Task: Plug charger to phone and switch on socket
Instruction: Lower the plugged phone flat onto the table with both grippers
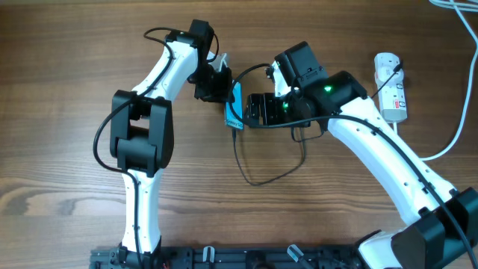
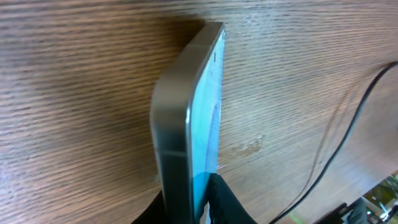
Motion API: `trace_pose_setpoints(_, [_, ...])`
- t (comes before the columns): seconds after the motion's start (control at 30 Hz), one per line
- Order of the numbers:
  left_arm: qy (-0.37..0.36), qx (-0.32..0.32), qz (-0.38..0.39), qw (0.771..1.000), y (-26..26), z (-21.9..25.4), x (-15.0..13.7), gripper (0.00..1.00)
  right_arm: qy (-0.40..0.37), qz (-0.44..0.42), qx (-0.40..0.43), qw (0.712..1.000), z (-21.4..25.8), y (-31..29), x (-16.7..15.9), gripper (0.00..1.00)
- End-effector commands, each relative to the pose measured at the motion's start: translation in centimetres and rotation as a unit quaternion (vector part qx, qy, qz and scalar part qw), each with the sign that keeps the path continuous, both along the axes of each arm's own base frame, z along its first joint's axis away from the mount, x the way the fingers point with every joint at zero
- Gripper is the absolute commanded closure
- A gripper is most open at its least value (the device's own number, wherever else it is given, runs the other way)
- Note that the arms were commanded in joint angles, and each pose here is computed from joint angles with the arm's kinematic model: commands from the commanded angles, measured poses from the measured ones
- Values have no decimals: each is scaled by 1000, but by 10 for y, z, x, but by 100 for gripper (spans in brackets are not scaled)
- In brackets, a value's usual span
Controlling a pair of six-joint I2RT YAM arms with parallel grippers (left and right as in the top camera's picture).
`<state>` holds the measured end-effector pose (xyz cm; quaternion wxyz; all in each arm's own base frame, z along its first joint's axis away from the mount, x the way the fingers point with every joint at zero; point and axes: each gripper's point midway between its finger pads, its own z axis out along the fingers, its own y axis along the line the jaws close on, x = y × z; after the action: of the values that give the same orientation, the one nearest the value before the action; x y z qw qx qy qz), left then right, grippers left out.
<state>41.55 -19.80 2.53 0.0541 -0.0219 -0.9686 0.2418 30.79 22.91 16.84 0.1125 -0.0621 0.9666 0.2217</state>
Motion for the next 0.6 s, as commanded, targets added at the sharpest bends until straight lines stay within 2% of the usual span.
trace_pose_setpoints(0.0, [3,33,-9,999,11,-12,-3,84,5,-2,5,1000,0,2,2,0])
trace_pose_setpoints(0.1, [3,39,-9,999,13,-13,-4,83,6,-2,4,1000,0,1,1,0])
trace_pose_setpoints(0.57, [-1,63,-9,998,20,-16,-3,69,16,-2,-1,1000,-10,-1,-3,0])
